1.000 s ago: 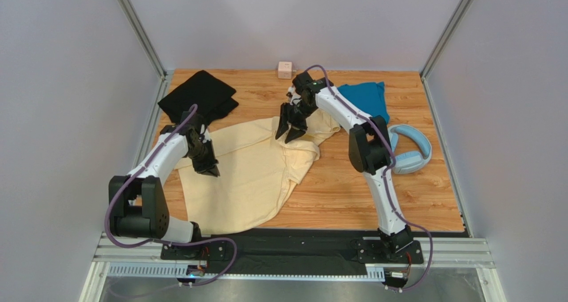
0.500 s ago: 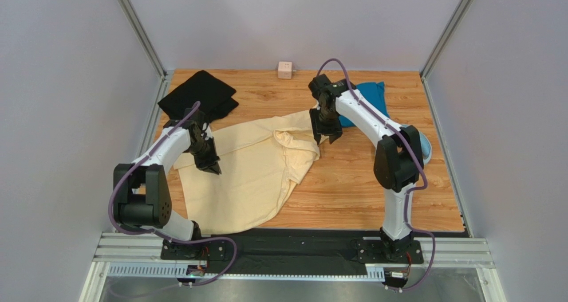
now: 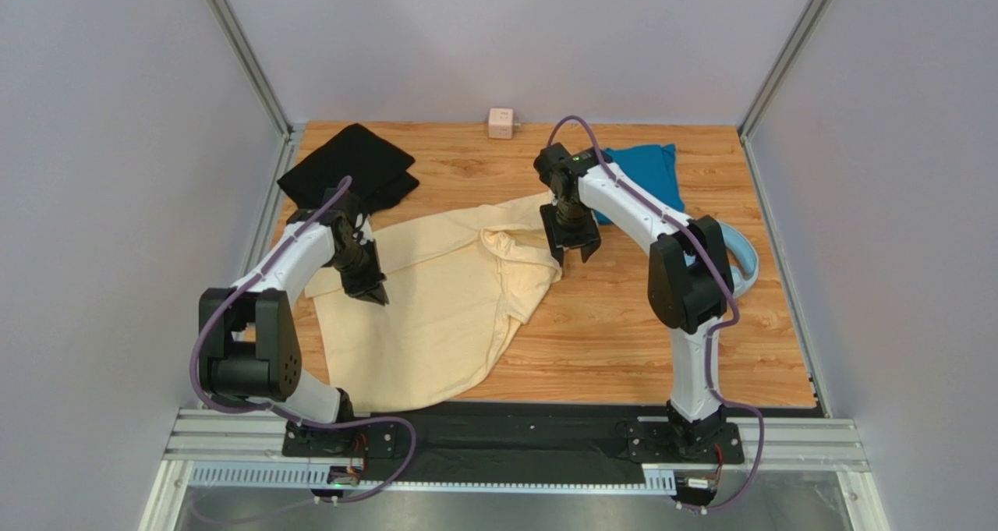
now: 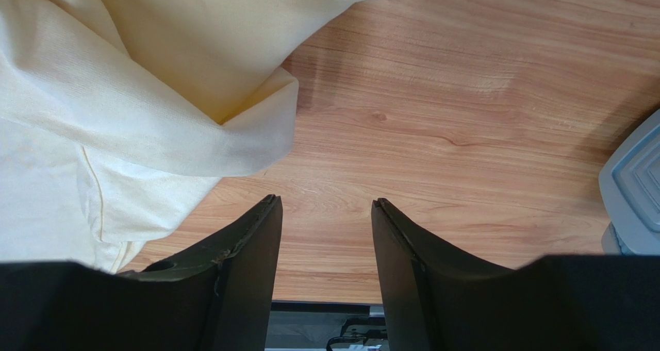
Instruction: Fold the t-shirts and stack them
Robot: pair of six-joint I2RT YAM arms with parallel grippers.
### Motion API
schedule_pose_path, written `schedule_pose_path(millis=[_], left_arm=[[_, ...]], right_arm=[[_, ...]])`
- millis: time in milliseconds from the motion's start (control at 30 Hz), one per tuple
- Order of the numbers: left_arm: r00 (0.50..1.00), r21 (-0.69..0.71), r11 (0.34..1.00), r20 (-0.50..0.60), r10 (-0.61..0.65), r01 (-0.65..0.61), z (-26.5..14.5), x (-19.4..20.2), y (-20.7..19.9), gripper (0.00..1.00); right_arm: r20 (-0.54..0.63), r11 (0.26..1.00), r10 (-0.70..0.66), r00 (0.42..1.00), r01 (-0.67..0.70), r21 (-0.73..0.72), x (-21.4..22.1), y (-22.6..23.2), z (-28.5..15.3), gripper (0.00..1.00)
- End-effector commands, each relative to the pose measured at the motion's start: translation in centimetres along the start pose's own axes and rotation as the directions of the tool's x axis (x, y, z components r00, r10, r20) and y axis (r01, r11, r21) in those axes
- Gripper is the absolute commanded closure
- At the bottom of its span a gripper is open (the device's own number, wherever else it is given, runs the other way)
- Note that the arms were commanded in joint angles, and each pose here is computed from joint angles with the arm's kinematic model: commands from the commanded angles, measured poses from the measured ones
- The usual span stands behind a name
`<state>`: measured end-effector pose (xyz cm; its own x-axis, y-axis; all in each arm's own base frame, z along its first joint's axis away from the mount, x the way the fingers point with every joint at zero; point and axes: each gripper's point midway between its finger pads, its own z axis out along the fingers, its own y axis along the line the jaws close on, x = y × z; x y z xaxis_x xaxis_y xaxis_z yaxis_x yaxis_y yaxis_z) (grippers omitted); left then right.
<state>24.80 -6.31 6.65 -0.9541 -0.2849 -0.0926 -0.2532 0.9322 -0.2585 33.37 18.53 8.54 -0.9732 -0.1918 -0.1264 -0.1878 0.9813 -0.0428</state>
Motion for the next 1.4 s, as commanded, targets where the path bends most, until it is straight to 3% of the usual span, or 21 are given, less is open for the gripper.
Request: schedule_pose_path(millis=[0,367,667,733,767,867,1033,1233,1367], left_arm=[[1.000,0.000,1.000,0.005,0.019,-0.019,-0.1,0.2,0.0,0.85],[1.000,-0.003,1.000,0.000,0.017,-0.017,0.0,0.4,0.1,0.85],[1.000,-0.013,1.000,-0.008,0.015,-0.015,-0.1,0.6,0.3,0.85],[1.000,-0.015,1.000,-0.004,0.016,-0.016,-0.2,0.6,0.3,0.85],[1.000,-0.016,1.000,-0.004,0.016,-0.016,-0.2,0.6,0.4,0.85],[1.000,-0.018,1.000,-0.008,0.010,-0.010,-0.2,0.7,0.4,0.85],[1.000,-0.016,1.000,-0.012,0.008,-0.008,-0.1,0.9,0.4,0.85],[1.000,-0.002,1.000,-0.010,0.002,-0.002,0.1,0.6,0.1,0.85],[1.000,0.002,1.000,-0.015,0.001,-0.001,0.5,0.6,-0.2,0.85]], right_arm=[[0.012,0.999,-0.037,0.999,0.038,-0.015,-0.3,1.2,0.2,0.48],[-0.015,0.998,-0.061,0.998,0.061,-0.013,-0.4,2.6,2.9,0.49],[0.059,0.997,-0.053,0.997,0.049,0.066,-4.0,2.1,3.8,0.53],[0.063,0.997,-0.054,0.997,0.050,0.060,-4.3,2.2,3.7,0.61],[0.067,0.997,-0.055,0.996,0.051,0.057,-4.5,2.3,3.5,0.74],[0.061,0.997,-0.054,0.997,0.050,0.059,-4.3,2.2,3.4,0.92],[0.054,0.997,-0.059,0.997,0.056,0.053,-3.7,2.1,2.9,1.00],[0.048,0.999,-0.043,0.998,0.042,0.019,-2.5,2.2,-0.2,1.00],[0.037,0.996,-0.037,0.999,0.040,-0.077,-1.0,3.4,-3.2,1.00]])
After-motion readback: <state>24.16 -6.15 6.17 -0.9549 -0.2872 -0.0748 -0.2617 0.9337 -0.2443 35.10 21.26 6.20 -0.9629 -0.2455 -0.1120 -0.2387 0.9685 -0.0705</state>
